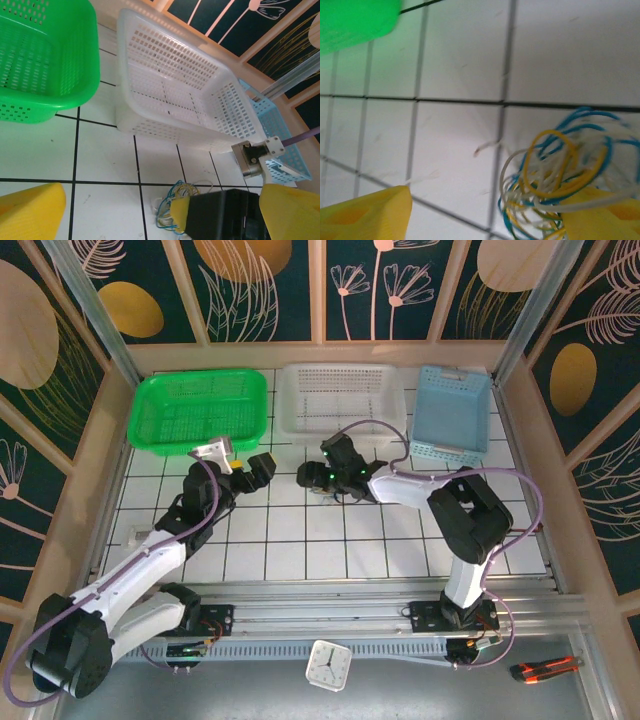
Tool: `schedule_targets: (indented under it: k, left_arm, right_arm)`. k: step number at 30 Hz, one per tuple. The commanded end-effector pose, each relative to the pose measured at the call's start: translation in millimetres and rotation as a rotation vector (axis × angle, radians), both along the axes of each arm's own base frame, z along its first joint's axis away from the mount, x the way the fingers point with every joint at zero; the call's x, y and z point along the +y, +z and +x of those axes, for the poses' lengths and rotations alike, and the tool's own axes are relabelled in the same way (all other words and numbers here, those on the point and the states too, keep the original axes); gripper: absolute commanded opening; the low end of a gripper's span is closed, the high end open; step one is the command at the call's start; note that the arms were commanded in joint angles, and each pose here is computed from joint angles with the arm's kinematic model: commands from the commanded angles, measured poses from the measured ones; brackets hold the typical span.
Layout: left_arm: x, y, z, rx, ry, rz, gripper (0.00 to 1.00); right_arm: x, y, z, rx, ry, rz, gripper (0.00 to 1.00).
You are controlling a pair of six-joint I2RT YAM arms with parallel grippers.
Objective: Untangle the cables
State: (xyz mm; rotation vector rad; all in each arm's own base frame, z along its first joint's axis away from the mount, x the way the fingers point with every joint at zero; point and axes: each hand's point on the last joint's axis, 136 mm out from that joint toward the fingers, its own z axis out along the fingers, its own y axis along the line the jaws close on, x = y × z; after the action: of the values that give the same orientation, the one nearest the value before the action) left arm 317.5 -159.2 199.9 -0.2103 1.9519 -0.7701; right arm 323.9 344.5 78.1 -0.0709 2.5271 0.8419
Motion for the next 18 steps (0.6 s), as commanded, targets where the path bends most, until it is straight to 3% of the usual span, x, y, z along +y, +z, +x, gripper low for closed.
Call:
schedule_targets:
  k: [1,4,8,18]
  left_arm:
    - [-10.2,18.7,5.0,-0.029,-0.029,-0.048,0.99]
    - [-14.1,16.6,6.8,-0.018,-0.043,-0.052,0.99]
    - [-16.4,13.0,9.4,-0.007,-0.047,-0.052,0.99]
    - [-27.4,-3.1,9.8,0.038,-0.102,-0.04,0.99]
  right_arm:
    - [18.4,38.4,-27.7,0.018,0.037,0.182,0.77]
    - [0.6,64.3,-35.3,-0.018,-0.02,0.245,0.77]
    - [-36.1,83.6,-27.0,-0.086,-0.117,0.16,0.77]
    - [-74.2,63.8,1.7,-0.106,-0.14,-0.057,0.7]
